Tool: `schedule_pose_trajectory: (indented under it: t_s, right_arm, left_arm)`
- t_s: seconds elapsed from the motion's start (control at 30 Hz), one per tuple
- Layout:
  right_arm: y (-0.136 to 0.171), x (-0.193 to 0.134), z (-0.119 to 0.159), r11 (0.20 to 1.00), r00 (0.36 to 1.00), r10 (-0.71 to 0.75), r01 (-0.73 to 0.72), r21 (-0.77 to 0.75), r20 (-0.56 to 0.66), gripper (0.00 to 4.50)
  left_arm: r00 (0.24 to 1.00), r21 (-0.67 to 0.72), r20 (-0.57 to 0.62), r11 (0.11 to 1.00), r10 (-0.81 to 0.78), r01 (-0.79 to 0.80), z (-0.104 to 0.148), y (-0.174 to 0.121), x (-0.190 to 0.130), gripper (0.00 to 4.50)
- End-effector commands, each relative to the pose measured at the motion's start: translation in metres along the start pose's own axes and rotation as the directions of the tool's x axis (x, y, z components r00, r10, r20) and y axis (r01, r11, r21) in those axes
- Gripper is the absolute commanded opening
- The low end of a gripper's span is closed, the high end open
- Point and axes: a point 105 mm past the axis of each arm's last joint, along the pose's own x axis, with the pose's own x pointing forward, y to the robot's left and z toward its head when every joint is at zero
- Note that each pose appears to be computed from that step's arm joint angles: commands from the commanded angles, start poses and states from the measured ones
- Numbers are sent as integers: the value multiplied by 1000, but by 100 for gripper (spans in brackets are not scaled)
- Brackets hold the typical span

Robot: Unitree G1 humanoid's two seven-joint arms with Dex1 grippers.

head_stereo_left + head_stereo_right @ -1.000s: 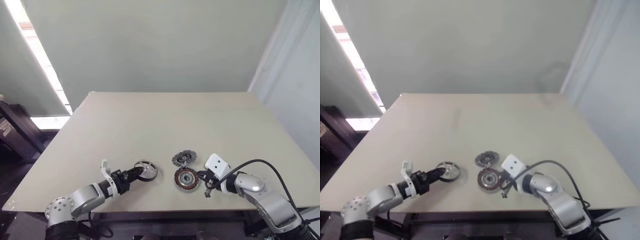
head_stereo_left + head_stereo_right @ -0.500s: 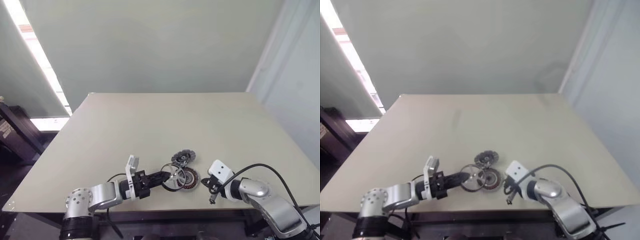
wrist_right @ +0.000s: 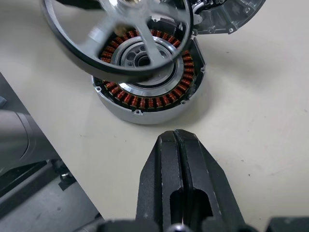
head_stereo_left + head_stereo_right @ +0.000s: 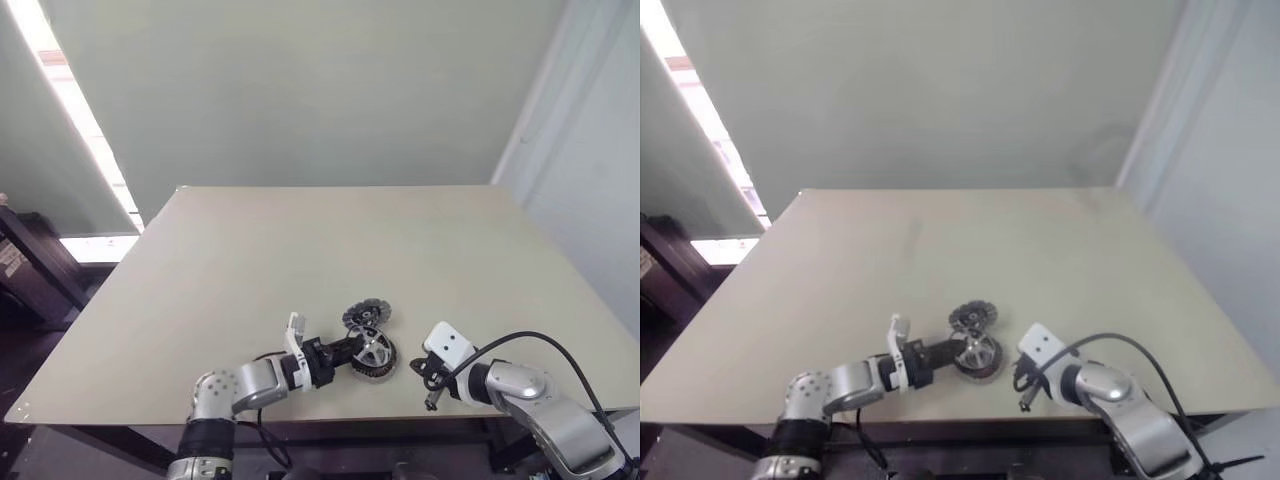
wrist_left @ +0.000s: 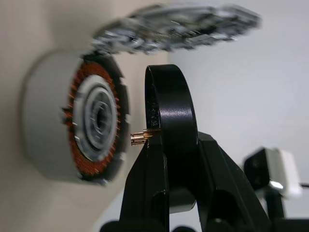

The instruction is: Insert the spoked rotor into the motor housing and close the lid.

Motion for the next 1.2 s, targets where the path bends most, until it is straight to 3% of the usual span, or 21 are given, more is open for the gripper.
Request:
schedule_pose_trajectory:
  t_s: [0.03, 1.1, 1.13, 1.2]
  right_arm:
    - [-4, -7, 15, 999, 998, -30, 31, -27, 55, 0]
    - [-1, -6, 16, 999, 997, -35, 37, -22, 66, 0]
    - [-1, -6, 16, 999, 997, -35, 36, -22, 65, 0]
    - [-1, -5, 16, 999, 997, -33, 34, -22, 65, 0]
  left_arm:
    - [999, 34, 34, 999, -7, 6, 11, -3, 5, 31]
    - [999, 14, -27, 1000, 17, -17, -3, 8, 24, 31]
    - [1000, 18, -17, 1000, 15, -15, -1, 7, 24, 107]
    - [1000, 24, -1, 1000, 15, -15, 2, 5, 22, 163]
